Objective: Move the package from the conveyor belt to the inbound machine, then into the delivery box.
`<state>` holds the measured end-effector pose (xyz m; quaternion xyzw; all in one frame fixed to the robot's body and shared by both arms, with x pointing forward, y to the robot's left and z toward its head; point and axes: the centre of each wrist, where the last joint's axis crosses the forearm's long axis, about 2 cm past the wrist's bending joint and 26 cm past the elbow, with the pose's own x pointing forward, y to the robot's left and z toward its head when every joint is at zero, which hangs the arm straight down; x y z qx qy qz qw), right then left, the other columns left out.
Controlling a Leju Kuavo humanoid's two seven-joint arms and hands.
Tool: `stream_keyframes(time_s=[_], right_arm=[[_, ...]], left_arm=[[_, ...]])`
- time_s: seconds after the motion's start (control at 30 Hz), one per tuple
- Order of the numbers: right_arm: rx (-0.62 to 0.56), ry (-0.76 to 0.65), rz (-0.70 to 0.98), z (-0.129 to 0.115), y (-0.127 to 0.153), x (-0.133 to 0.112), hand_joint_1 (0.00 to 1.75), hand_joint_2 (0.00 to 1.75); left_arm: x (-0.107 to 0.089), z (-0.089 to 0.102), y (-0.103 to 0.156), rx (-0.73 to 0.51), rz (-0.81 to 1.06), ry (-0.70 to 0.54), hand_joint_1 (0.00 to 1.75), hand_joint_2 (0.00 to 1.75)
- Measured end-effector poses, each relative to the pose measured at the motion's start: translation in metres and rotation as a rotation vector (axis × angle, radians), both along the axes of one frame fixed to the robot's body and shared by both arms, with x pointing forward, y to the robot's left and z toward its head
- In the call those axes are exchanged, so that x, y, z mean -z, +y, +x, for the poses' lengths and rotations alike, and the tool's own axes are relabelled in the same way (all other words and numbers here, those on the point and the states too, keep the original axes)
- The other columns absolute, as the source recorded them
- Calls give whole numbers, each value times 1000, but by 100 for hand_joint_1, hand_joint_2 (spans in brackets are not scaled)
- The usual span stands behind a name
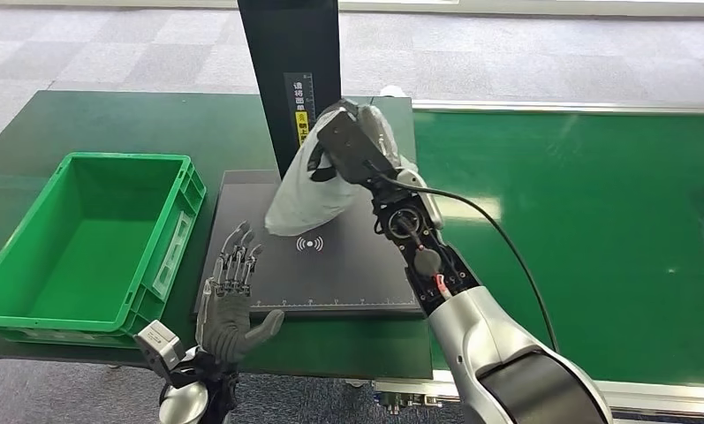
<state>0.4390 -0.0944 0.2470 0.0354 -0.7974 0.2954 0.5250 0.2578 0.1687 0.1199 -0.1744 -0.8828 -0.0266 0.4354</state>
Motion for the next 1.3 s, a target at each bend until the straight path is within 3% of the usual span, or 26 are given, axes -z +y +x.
stream_keyframes(time_s=[0.3,0.33,0.43,0.47,1.03,1.13,1.3], right_arm=[[-166,179,-44,-24,40,19,175,175],[-175,179,-58,-25,41,20,158,175],[-189,191,-87,-28,45,21,27,175],[-188,199,-95,-28,47,21,0,175],[-56,156,-183,-24,41,30,0,175],[31,108,-188,-23,36,30,0,175],[276,57,-151,-12,13,31,0,175]], left_arm=[[4,4,-4,30,6,14,0,175],[4,4,-4,31,7,16,0,175],[6,4,-4,31,11,20,0,175],[6,4,-3,31,12,20,0,175],[8,7,-4,54,17,28,0,175],[9,8,-4,51,19,31,0,175],[11,6,-4,39,22,39,0,175]])
